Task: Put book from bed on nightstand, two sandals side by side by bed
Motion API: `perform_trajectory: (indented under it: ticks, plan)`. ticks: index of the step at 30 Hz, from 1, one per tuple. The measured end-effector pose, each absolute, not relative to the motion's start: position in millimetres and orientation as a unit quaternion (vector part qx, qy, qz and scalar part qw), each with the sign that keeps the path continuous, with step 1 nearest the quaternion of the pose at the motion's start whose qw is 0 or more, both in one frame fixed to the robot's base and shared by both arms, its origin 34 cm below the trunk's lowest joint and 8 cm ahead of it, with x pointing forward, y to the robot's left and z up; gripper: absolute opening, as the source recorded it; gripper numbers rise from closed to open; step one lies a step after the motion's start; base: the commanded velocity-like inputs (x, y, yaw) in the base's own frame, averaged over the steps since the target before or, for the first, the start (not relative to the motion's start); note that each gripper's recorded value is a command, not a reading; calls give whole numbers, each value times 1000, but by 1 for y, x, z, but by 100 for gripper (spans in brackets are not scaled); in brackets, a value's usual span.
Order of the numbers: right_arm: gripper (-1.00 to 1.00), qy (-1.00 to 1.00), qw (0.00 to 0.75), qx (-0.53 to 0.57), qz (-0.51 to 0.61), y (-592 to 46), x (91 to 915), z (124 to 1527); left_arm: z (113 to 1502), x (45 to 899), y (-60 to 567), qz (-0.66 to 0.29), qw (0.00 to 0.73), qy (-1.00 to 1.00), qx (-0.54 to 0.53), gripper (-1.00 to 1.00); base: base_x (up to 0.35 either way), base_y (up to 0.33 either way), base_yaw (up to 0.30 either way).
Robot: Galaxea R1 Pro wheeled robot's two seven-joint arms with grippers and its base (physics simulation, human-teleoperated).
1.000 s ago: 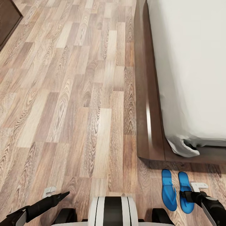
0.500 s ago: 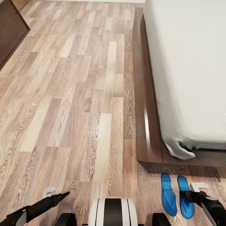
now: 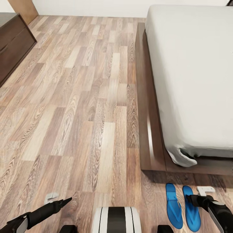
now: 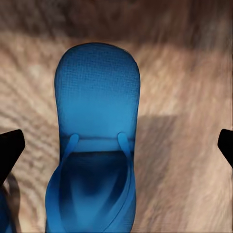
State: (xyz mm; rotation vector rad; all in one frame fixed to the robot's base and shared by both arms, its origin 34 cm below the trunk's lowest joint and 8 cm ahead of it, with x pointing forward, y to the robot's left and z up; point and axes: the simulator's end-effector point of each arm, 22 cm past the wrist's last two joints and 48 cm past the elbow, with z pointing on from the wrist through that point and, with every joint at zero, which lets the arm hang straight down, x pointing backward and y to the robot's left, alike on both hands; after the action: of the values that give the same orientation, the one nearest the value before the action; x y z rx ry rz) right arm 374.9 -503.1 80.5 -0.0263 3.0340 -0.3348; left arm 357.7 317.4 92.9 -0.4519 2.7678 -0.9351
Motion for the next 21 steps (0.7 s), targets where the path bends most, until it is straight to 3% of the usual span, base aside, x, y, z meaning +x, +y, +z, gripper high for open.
perform_trajectory:
  ticks: [5, 14, 21]
  plan:
    - [100, 992, 58, -8, -108, -504, 386, 89, 99, 365, 315, -318, 101, 931, -149, 100, 0, 0, 0]
    - [100, 996, 81, 34, -8, -502, 397, 110, 110, 380, 313, -322, 118, 928, -144, 100, 0, 0, 0]
    - [100, 991, 52, 99, 68, -514, 354, 128, 119, 390, 311, -325, 131, 926, -140, 100, 0, 0, 0]
